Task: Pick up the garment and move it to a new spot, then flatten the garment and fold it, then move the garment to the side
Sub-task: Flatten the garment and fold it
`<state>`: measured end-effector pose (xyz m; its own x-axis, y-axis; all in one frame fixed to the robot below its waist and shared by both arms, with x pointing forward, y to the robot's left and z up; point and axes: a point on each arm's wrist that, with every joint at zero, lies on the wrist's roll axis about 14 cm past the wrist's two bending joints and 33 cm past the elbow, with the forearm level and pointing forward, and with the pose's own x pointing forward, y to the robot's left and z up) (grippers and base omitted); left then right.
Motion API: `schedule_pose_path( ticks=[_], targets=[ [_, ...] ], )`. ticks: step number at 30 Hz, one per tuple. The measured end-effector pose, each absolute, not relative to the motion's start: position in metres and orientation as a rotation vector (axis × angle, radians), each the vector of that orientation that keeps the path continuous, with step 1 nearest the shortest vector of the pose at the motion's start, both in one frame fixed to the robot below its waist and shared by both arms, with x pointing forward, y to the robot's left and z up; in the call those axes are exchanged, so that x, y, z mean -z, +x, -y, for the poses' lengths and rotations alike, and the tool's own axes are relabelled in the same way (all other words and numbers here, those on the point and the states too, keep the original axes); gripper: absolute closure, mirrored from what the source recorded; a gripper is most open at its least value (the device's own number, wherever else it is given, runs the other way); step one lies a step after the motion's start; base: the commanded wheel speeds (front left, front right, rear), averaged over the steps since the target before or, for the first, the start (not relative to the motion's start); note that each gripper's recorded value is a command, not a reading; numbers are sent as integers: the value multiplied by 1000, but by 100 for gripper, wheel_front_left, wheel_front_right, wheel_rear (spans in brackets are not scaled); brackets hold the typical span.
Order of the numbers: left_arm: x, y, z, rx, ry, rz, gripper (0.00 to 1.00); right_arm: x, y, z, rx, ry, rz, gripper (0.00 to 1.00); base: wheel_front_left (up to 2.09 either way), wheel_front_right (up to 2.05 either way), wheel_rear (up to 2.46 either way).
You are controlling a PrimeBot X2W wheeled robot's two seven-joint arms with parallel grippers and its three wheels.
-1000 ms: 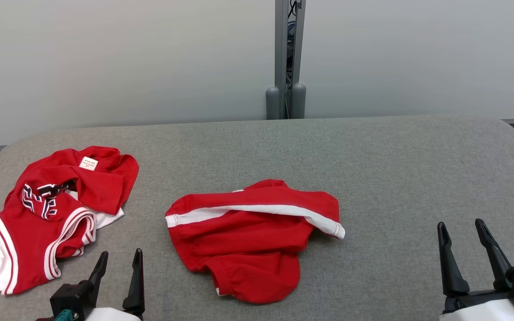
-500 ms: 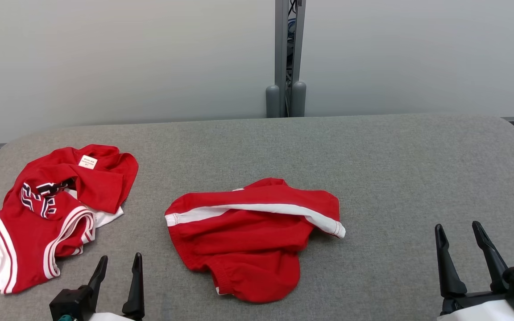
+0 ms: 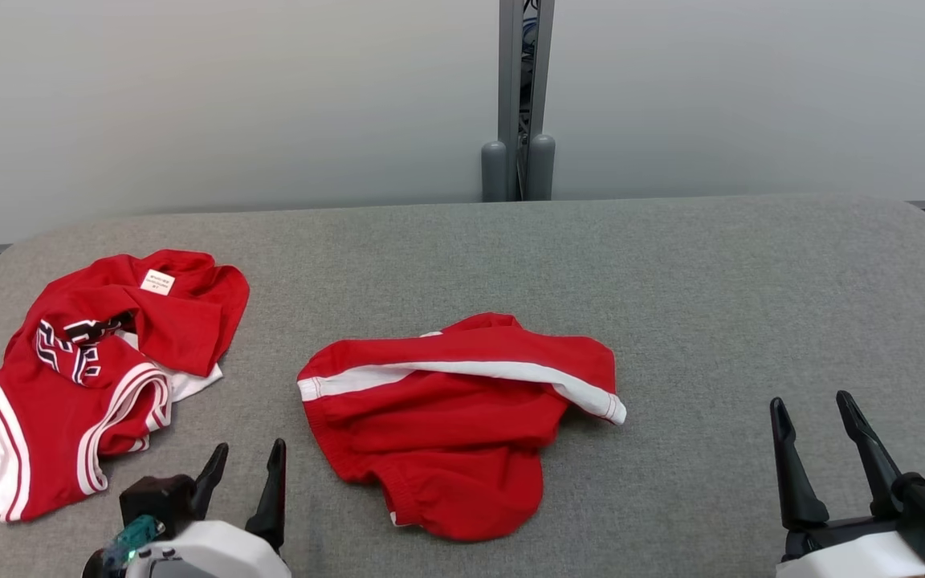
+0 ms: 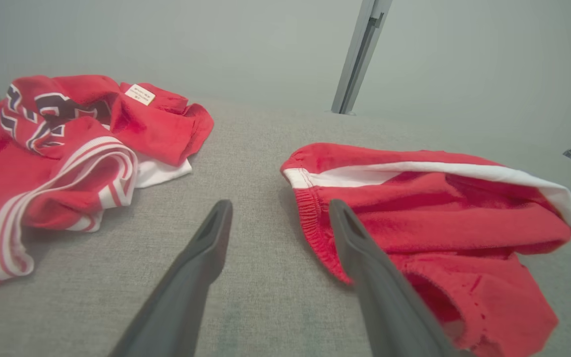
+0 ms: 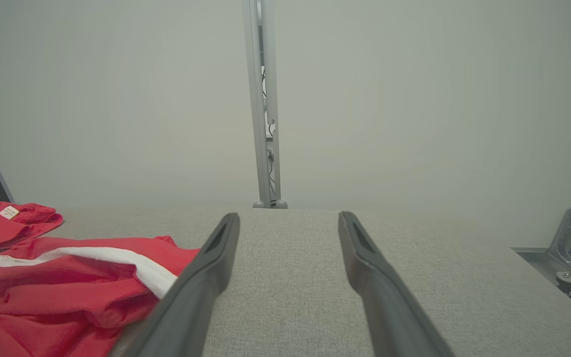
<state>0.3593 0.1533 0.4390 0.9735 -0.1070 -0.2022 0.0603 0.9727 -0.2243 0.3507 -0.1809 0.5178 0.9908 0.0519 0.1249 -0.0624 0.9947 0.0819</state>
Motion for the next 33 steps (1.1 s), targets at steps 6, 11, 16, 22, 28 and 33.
schedule_pose_path(
  ticks=[6,11,16,22,28,33],
  targets=[
    [-437,379,-147,102,-295,-277,0,-513,355,176,-70,88,106,0,0,0,0],
    [-433,398,-139,119,-349,-338,0,-510,363,173,-81,83,95,0,0,0,0],
    [-422,414,-129,134,-376,-412,0,-506,371,170,-89,82,85,0,0,0,0],
    [-404,426,-122,133,-411,-504,0,-500,377,169,-92,82,66,0,0,0,0],
    [-391,436,-116,137,-433,-562,0,-493,380,171,-84,82,45,0,0,0,0],
    [-385,440,-111,143,-435,-584,16,-490,381,174,-76,81,37,0,0,0,0]
  ],
)
